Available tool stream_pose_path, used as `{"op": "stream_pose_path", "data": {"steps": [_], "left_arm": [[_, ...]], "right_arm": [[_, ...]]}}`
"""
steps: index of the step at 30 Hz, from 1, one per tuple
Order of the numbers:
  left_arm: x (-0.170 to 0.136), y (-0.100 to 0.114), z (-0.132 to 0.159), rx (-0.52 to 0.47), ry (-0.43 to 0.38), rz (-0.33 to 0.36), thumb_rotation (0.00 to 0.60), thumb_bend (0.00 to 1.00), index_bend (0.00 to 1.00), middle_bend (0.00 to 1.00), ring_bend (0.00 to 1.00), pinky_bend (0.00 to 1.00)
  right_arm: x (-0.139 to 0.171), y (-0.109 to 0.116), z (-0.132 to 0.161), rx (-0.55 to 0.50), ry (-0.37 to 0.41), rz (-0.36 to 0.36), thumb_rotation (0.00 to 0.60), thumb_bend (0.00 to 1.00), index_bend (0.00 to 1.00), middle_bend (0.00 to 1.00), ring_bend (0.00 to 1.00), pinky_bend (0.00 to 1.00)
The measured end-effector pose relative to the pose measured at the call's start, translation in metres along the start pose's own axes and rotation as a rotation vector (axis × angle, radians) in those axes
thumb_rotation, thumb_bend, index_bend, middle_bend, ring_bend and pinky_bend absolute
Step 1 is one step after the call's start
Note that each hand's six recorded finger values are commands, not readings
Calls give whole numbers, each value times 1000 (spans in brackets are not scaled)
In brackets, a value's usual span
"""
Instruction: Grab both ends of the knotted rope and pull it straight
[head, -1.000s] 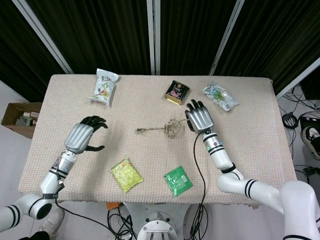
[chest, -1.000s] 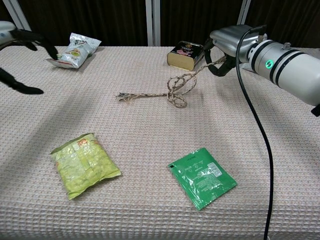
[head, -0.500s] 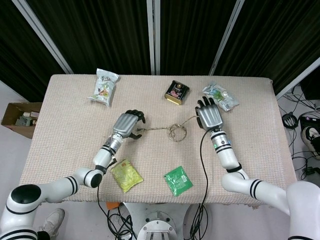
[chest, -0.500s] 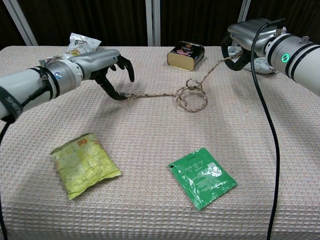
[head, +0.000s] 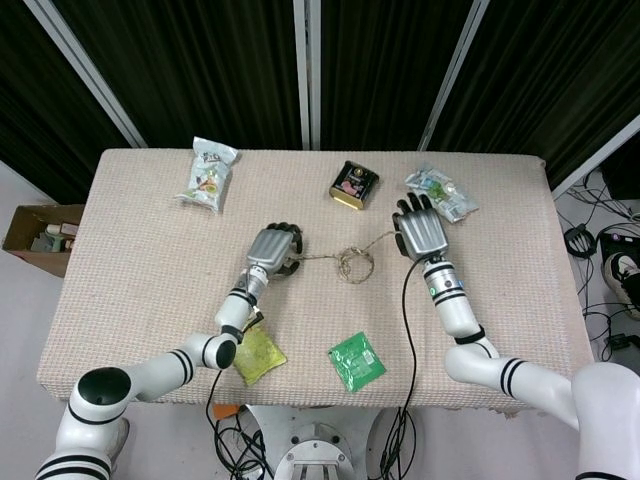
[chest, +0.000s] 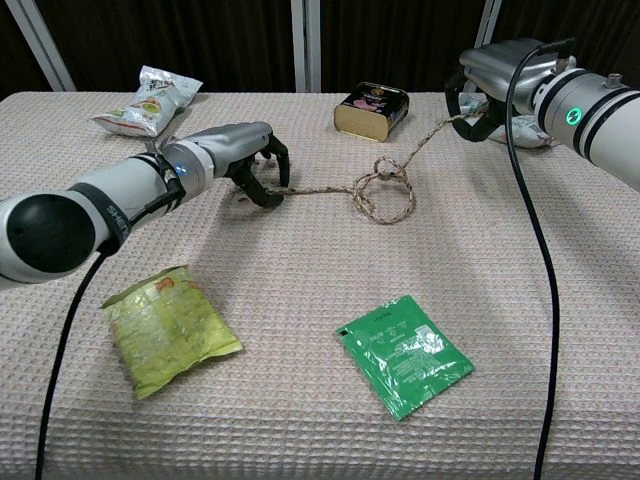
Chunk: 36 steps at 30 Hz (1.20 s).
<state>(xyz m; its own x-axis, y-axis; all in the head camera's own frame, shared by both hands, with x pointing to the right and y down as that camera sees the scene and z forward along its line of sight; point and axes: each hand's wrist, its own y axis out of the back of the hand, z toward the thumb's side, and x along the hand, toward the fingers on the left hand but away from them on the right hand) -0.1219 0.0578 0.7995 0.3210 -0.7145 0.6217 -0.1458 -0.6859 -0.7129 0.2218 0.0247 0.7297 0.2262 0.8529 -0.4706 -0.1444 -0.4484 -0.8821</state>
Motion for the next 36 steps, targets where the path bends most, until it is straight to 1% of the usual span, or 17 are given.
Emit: {"op": "stream_pose_path", "data": {"steps": [5, 13, 18, 24, 27, 31, 36], "left_arm": [[2, -4, 1, -18, 7, 1, 600, 369, 501, 211, 142, 178], [2, -4, 5, -26, 0, 9, 600, 369, 501, 211, 142, 178], [3, -4, 3, -21, 6, 18, 600, 382, 538, 216, 142, 178], [3, -1, 1, -18, 9, 29, 600, 470, 610, 239, 143, 178], [2, 0, -1, -21, 11, 36, 600, 504, 626, 246, 143, 178], [-2, 7, -6, -43, 10, 61, 600, 534, 631, 252, 143, 178], [-16, 26, -24, -76, 7, 110, 600, 546, 634, 253, 143, 178]], "right_arm": [[0, -1, -2, -5, -6, 2, 600, 514, 648, 259, 90, 181], [0, -2, -4, -9, -10, 1, 600, 514, 649, 259, 90, 181], [0, -2, -5, -11, -11, 1, 600, 513, 649, 259, 90, 181], [1, -2, -6, -10, -13, 1, 600, 514, 649, 259, 90, 181], [1, -1, -6, -10, -13, -2, 600, 514, 649, 259, 90, 181], [4, 2, -10, -12, -16, -8, 600, 523, 649, 259, 90, 180], [12, 11, -21, -27, -23, -28, 600, 528, 648, 259, 90, 180]]}}
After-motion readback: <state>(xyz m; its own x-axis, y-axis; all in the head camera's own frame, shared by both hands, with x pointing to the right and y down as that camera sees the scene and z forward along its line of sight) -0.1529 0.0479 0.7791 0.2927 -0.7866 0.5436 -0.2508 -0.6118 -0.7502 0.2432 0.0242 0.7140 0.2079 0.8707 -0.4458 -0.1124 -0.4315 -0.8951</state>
